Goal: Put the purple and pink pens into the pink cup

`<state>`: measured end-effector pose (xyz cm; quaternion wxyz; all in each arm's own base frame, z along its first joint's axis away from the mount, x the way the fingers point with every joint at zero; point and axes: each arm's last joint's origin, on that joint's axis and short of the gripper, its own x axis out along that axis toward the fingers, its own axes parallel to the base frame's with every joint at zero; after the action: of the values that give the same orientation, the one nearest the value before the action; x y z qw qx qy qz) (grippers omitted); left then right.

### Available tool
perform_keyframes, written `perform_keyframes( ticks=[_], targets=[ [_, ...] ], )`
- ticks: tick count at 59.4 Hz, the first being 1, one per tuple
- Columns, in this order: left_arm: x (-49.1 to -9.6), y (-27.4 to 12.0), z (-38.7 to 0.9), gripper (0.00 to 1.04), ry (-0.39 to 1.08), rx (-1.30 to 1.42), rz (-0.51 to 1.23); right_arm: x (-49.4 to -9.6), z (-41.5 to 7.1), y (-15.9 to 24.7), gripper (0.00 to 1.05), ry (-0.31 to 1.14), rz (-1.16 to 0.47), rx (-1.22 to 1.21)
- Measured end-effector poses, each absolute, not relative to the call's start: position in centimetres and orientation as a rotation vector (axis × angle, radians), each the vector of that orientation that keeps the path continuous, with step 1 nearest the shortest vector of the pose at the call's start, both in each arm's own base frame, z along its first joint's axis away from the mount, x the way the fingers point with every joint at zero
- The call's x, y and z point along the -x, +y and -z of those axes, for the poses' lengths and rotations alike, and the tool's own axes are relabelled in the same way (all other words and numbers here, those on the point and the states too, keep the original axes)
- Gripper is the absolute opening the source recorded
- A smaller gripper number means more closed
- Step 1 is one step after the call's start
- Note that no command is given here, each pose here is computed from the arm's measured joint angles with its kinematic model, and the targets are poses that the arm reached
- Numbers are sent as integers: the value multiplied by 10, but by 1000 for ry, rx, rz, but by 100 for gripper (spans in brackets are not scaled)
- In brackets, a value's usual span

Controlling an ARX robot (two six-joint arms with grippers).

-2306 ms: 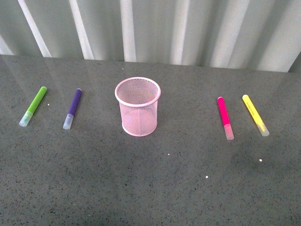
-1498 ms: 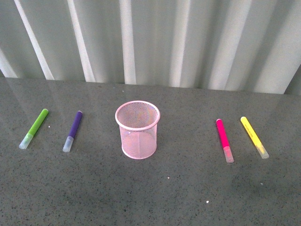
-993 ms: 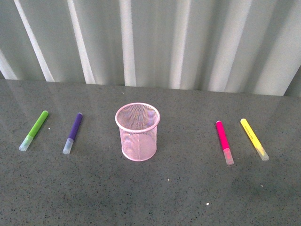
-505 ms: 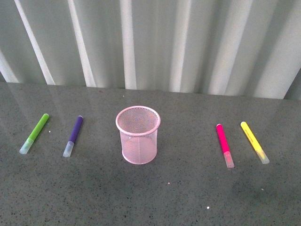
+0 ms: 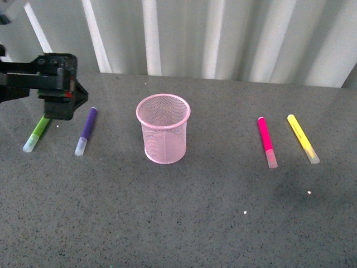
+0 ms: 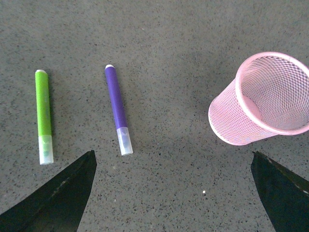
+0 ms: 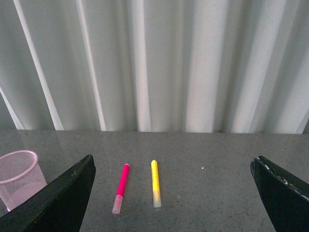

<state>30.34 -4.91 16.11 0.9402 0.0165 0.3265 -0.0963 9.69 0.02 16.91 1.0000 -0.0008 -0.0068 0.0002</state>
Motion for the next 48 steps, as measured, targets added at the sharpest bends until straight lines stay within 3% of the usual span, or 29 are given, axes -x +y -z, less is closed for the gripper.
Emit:
perform_keyframes(
  ticks=[27,48],
  targets=[
    [-369,-62,-120,98,818,-106,228,-97,-169,0,98,-14,-1,2],
    [-432,-64,-95,98,854,-183,199,-97,-169,0,98,-14,-1,2]
  ],
)
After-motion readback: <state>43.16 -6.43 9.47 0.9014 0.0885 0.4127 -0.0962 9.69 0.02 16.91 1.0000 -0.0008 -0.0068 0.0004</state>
